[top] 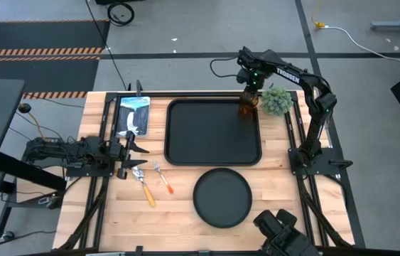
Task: Pick and place plate/cup/fork/spoon on tray
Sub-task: Put the black plate on the black tray below the brown cup
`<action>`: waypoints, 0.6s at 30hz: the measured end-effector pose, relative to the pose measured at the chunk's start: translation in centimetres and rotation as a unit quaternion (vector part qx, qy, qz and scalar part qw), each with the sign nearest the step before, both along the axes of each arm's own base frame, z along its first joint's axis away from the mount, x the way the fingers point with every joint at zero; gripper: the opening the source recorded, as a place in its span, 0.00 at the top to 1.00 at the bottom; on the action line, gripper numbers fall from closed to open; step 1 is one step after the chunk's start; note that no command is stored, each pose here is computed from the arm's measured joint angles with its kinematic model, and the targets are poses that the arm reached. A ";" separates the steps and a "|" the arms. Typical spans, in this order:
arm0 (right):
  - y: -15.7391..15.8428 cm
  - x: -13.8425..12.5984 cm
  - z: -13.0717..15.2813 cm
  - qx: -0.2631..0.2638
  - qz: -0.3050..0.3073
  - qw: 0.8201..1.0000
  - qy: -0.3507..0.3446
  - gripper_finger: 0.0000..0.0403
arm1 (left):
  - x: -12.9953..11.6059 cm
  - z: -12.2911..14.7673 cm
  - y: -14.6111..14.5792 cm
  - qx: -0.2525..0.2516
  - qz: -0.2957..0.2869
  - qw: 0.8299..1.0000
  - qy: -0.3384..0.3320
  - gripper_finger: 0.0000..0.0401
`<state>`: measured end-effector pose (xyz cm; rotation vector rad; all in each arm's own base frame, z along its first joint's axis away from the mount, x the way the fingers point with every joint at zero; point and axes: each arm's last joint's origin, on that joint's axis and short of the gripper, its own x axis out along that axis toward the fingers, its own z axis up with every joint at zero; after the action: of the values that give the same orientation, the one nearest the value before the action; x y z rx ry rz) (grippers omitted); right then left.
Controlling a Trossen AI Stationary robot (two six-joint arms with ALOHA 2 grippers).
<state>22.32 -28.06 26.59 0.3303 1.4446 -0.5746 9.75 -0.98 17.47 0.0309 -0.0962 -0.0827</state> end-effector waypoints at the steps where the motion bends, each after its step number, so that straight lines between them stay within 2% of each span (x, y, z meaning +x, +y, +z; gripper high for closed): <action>1: 0.0 0.2 0.4 -0.005 0.002 1.000 -0.004 0.69 | 0.0 0.0 0.0 0.000 0.000 1.000 0.000 0.58; 6: 0.7 1.4 2.2 -0.023 0.012 1.000 -0.015 0.63 | 0.0 0.0 0.0 0.000 0.000 1.000 0.000 0.58; 10: 2.6 3.4 3.0 -0.014 0.046 0.998 -0.035 0.61 | 0.0 0.0 0.0 0.000 0.000 1.000 0.000 0.58; 14: 5.6 6.2 2.9 0.024 0.108 0.991 -0.075 0.61 | 0.0 0.0 0.0 0.000 0.000 1.000 0.000 0.58; 18: 9.3 9.1 2.2 0.080 0.178 0.972 -0.129 0.61 | 0.0 0.0 0.0 0.000 0.000 1.000 0.000 0.58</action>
<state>31.39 -18.74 28.83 0.2535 1.2595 -0.1194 9.75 -0.98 17.49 0.0307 -0.0964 -0.0829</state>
